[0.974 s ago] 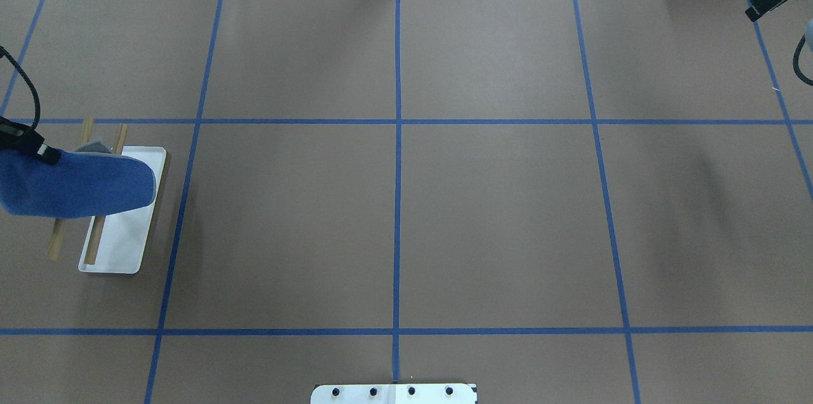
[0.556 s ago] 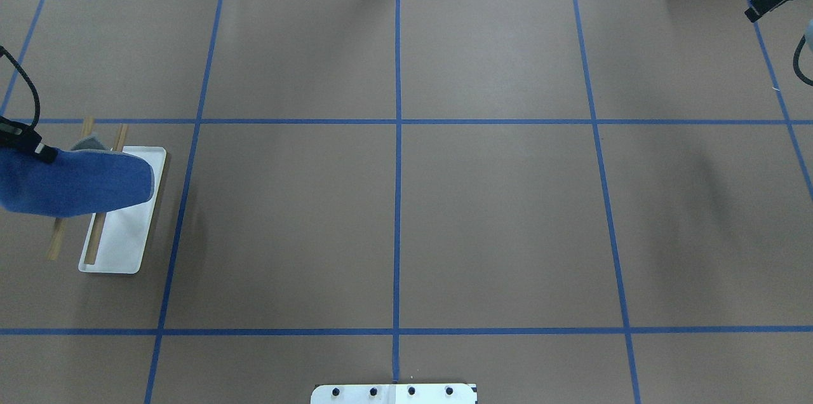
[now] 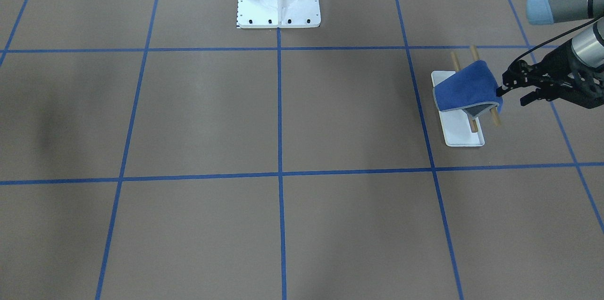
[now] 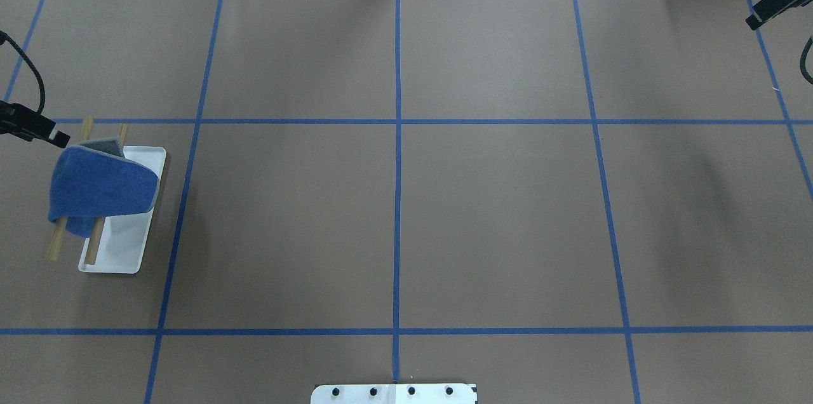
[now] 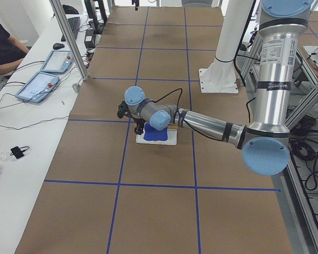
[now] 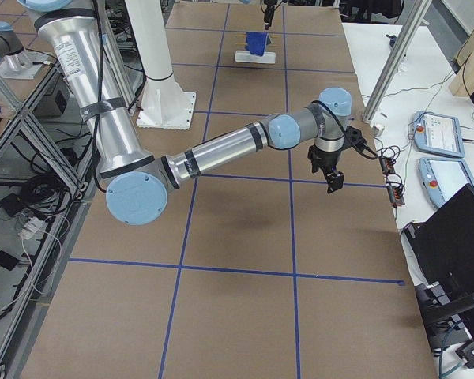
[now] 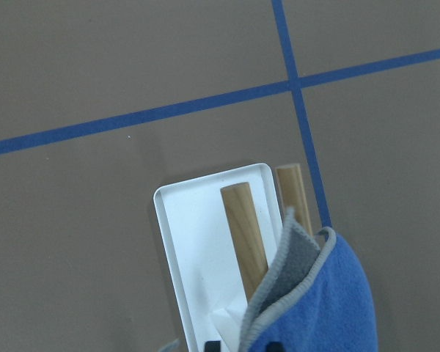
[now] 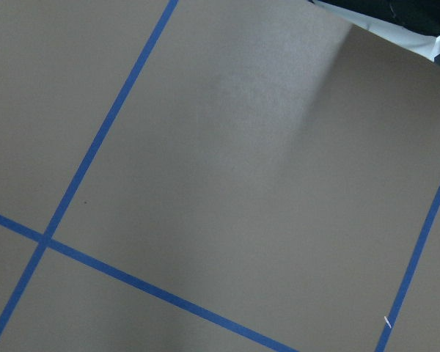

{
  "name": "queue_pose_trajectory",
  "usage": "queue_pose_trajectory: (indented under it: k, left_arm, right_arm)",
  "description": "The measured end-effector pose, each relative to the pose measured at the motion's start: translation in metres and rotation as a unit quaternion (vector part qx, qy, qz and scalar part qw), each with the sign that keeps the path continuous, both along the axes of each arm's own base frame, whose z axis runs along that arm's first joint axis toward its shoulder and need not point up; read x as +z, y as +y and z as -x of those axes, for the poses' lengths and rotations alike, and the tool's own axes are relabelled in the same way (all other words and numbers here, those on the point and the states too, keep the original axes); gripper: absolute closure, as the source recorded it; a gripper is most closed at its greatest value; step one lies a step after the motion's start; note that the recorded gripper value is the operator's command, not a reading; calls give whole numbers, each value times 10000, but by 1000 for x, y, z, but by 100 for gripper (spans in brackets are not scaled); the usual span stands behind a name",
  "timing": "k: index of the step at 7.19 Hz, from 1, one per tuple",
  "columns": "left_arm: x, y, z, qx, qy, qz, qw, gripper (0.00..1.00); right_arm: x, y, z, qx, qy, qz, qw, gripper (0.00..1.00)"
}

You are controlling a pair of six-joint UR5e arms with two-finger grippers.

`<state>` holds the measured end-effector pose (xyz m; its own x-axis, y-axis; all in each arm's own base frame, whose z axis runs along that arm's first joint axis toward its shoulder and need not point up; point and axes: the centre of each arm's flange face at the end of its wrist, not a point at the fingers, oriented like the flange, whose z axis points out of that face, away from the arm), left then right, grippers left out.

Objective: Hang towel on rack

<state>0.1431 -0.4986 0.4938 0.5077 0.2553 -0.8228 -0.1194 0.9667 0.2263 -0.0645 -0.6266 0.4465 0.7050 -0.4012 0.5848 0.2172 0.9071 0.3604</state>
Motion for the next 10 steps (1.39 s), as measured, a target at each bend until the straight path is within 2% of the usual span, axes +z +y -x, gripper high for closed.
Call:
queue_pose_trajectory:
  k: [2,3,4,5,6,7,8,10]
  left_arm:
    - [1,-12,45,-463,-43,28,9989,1]
    - [6,-18,75,-760,-101,158,9969,1]
    - [13,-21,111,-1098,-156,331,9933,1]
    - [21,-19,140,-1367,-207,425,9895,1]
    - [35,-12,159,-1460,-405,313,9880,1]
    - [57,-2,173,-1335,-743,22,9883,1]
    - [80,5,181,-1142,-983,-156,9885,1]
    - [122,11,187,-962,-1152,-70,9886,1]
  right_arm:
    - [41,14,-15,39,-270,467,9985,0]
    - [67,28,-31,132,-318,679,9971,0]
    - [97,46,-47,254,-256,896,9953,0]
    - [125,62,-58,356,-47,1021,9941,0]
    - [146,74,-67,451,190,1049,9933,0]
    - [161,83,-77,551,284,1124,9917,0]
    - [171,93,-90,655,196,1280,9894,0]
    - [184,113,-122,931,-116,1727,9805,0]
